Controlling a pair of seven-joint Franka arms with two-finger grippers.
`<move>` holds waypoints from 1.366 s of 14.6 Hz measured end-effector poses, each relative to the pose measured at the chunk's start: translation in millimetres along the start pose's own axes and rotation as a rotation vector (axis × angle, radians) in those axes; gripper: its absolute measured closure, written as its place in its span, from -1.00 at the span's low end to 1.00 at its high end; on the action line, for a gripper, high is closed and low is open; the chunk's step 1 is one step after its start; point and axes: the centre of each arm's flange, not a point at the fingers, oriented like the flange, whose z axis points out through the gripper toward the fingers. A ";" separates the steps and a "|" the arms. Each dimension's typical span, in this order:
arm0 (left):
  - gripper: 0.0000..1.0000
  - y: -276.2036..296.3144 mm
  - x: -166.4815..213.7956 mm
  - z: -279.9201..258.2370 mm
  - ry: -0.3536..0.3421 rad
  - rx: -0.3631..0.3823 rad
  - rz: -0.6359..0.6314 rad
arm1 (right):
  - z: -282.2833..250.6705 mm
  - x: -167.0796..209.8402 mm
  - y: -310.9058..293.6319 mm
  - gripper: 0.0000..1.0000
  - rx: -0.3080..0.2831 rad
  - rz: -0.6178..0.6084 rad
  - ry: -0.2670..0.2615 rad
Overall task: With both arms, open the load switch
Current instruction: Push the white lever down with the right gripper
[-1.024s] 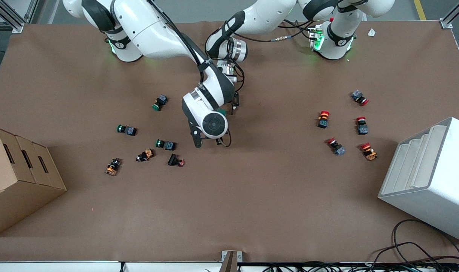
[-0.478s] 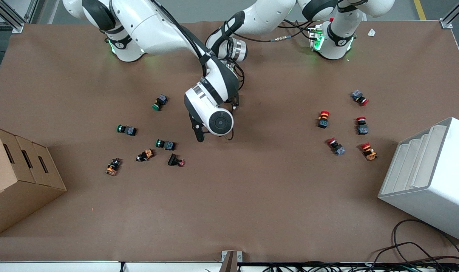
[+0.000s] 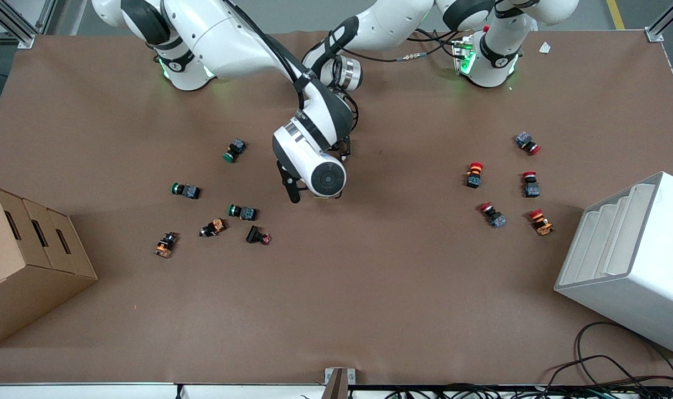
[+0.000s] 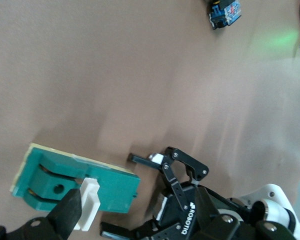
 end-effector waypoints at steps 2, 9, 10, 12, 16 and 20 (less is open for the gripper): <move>-1.00 0.0 -0.1 0.0 0.001 0.000 0.000 | 3.1 -8.9 3.5 -1.00 -0.008 -0.016 -0.002; -1.00 0.0 -1.4 -0.1 0.009 0.004 0.002 | 26.2 -32.1 12.3 -1.00 -0.041 -0.047 0.025; -1.00 0.1 -1.6 -0.2 0.011 0.005 0.003 | 30.4 -30.9 11.8 -1.00 -0.046 -0.045 0.027; -1.00 0.2 -1.9 -0.2 0.013 0.005 0.003 | 38.8 -28.2 10.0 -1.00 -0.051 -0.039 0.031; -1.00 0.3 -2.0 -0.2 0.013 0.005 0.003 | 45.1 -26.7 8.3 -1.00 -0.049 -0.036 0.033; -1.00 0.3 -2.0 -0.2 0.013 0.005 0.003 | 35.3 -22.6 9.0 -1.00 -0.033 -0.046 0.033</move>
